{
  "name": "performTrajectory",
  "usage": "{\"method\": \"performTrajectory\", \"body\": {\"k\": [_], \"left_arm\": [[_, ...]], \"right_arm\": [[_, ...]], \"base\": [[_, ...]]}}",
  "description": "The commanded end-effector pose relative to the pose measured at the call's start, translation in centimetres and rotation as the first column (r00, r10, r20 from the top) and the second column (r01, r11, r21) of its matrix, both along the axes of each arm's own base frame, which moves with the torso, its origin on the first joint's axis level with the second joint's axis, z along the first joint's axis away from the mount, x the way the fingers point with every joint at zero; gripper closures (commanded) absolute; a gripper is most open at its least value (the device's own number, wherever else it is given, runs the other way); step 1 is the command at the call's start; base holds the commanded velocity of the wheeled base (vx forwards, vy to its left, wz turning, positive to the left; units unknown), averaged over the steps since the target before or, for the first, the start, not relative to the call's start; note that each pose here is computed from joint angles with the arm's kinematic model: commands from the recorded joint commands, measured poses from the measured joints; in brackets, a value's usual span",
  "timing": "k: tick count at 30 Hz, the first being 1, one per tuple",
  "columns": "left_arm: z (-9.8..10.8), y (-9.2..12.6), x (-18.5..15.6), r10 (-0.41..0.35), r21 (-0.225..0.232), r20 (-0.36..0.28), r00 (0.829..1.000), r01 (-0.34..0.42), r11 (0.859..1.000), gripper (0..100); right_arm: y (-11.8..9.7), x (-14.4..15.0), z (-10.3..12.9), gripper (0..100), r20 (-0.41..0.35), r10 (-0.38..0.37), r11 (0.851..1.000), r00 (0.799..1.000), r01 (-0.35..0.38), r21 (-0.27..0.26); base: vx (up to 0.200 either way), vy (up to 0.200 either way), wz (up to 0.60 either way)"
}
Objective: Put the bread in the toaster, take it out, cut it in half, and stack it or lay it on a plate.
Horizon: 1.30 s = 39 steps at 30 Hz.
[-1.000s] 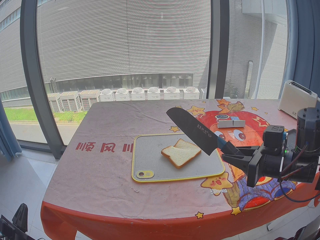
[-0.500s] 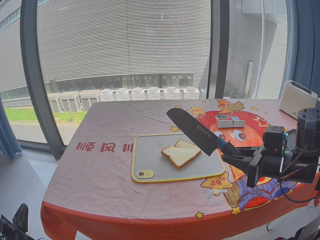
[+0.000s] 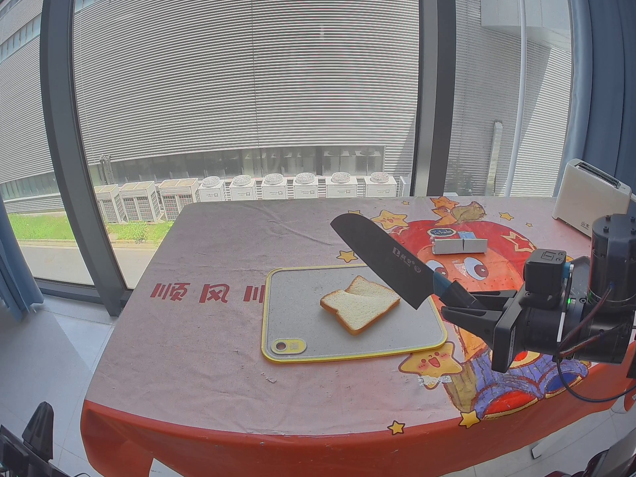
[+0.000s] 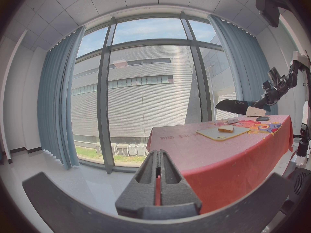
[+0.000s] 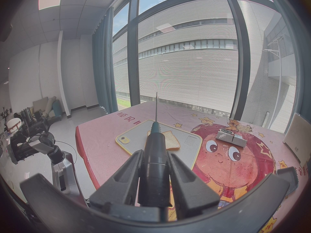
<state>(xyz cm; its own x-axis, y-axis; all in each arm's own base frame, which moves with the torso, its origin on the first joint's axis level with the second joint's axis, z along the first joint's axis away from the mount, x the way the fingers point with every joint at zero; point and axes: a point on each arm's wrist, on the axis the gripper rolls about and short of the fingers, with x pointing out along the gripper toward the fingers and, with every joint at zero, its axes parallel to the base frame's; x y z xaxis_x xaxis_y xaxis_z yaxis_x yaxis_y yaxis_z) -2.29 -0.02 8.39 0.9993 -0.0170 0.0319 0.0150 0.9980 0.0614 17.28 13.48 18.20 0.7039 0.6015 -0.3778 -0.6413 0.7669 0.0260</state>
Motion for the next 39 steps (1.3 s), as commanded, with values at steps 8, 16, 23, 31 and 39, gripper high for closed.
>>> {"method": "performTrajectory", "body": {"k": [8, 16, 23, 31, 39], "left_arm": [[2.3, 0.0, -0.3, 0.005, -0.007, 0.251, 0.968, -0.003, 1.0, 100], [1.9, 0.0, -0.2, -0.003, 0.0, 0.216, 0.976, 0.003, 1.0, 100], [2.4, 0.0, -0.4, -0.025, -0.026, 0.252, 0.968, 0.033, 0.999, 100], [4.1, -0.1, -0.3, -0.06, -0.007, 0.266, 0.962, 0.065, 0.998, 100], [6.8, -0.2, 2.4, -0.069, -0.005, 0.257, 0.964, 0.073, 0.997, 100]], "right_arm": [[0.0, 0.0, -0.1, 100, 0.006, 0.007, 1.0, 1.0, -0.007, -0.01], [0.0, -0.1, 0.0, 100, 0.008, 0.007, 1.0, 1.0, -0.007, -0.008], [0.0, -0.1, 0.0, 100, 0.008, 0.006, 1.0, 1.0, -0.006, -0.005], [0.0, 0.0, -0.1, 100, 0.004, 0.004, 1.0, 1.0, -0.004, -0.007], [0.1, 0.0, -0.1, 100, 0.001, 0.005, 1.0, 1.0, -0.005, -0.009]], "base": [[0.0, 0.0, 0.0], [0.0, 0.0, 0.0], [0.0, 0.0, 0.0], [0.0, 0.0, 0.0], [0.0, 0.0, 0.0]]}}
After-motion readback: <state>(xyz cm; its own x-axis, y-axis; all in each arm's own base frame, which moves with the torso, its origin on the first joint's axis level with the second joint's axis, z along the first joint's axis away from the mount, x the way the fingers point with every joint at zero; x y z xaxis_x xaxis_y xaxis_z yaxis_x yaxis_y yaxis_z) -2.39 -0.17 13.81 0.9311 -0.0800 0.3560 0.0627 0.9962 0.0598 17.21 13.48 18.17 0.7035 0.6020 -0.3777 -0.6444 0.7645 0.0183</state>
